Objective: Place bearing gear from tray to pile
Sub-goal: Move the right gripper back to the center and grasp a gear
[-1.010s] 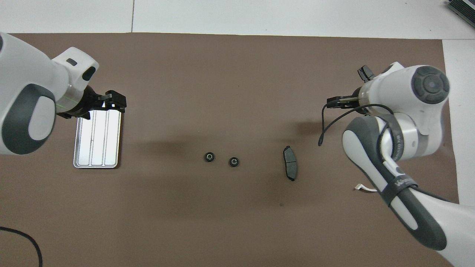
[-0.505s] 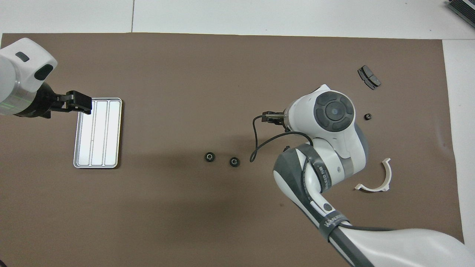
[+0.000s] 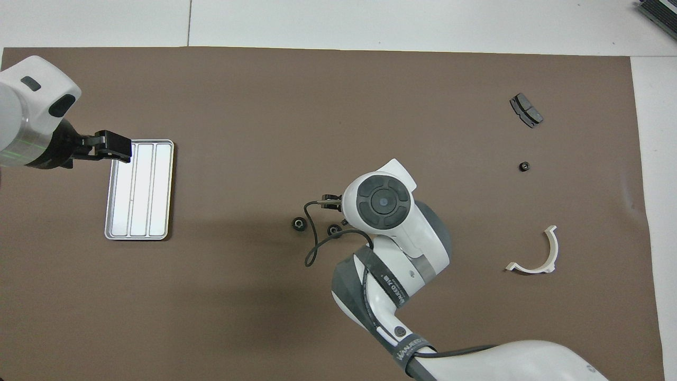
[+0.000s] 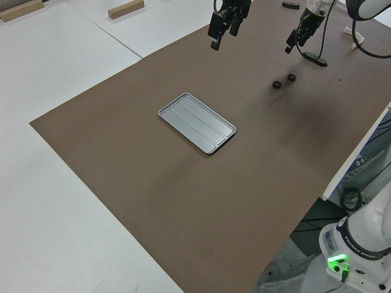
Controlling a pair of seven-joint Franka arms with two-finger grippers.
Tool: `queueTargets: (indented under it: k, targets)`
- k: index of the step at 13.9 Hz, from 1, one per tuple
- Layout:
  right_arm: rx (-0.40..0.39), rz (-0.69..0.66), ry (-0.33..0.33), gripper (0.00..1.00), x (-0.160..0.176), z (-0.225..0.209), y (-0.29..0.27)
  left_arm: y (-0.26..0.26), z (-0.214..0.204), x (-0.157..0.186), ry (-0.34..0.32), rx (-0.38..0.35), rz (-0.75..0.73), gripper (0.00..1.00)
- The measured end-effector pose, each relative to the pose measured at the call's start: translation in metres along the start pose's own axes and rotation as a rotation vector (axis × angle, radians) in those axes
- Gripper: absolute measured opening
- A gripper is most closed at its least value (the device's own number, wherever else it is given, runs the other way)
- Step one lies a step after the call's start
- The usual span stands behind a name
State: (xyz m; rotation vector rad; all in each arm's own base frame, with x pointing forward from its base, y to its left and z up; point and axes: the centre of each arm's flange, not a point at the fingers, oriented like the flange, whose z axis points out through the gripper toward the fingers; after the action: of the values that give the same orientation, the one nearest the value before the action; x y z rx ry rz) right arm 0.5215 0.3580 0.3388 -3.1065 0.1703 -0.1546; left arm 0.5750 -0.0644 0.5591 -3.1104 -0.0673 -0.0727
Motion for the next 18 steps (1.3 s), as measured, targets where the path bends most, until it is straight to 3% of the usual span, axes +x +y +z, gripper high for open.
queueTargets:
  k: [3,7,11,13,17,18]
  targets:
    - [-0.021,-0.015,0.001,0.99,-0.021,0.026,-0.024,0.001,0.006,-0.001,-0.005,-0.005,-0.001,1.0]
    - [-0.017,-0.014,0.0,0.85,-0.025,0.042,-0.029,0.002,0.011,-0.004,-0.002,-0.014,-0.001,1.0]
    - [-0.003,-0.02,0.005,0.81,-0.041,0.049,-0.041,0.003,0.011,-0.005,-0.002,-0.014,0.0,1.0]
    - [-0.004,-0.014,0.002,0.74,-0.049,0.05,-0.047,0.003,0.011,-0.006,-0.001,-0.014,0.0,1.0]
    - [-0.008,-0.007,0.006,0.35,-0.053,0.048,-0.048,0.002,0.011,-0.007,-0.002,-0.013,0.0,1.0]
    - [-0.008,-0.005,0.007,0.35,-0.053,0.048,-0.047,0.002,0.011,-0.007,-0.002,-0.013,0.0,1.0]
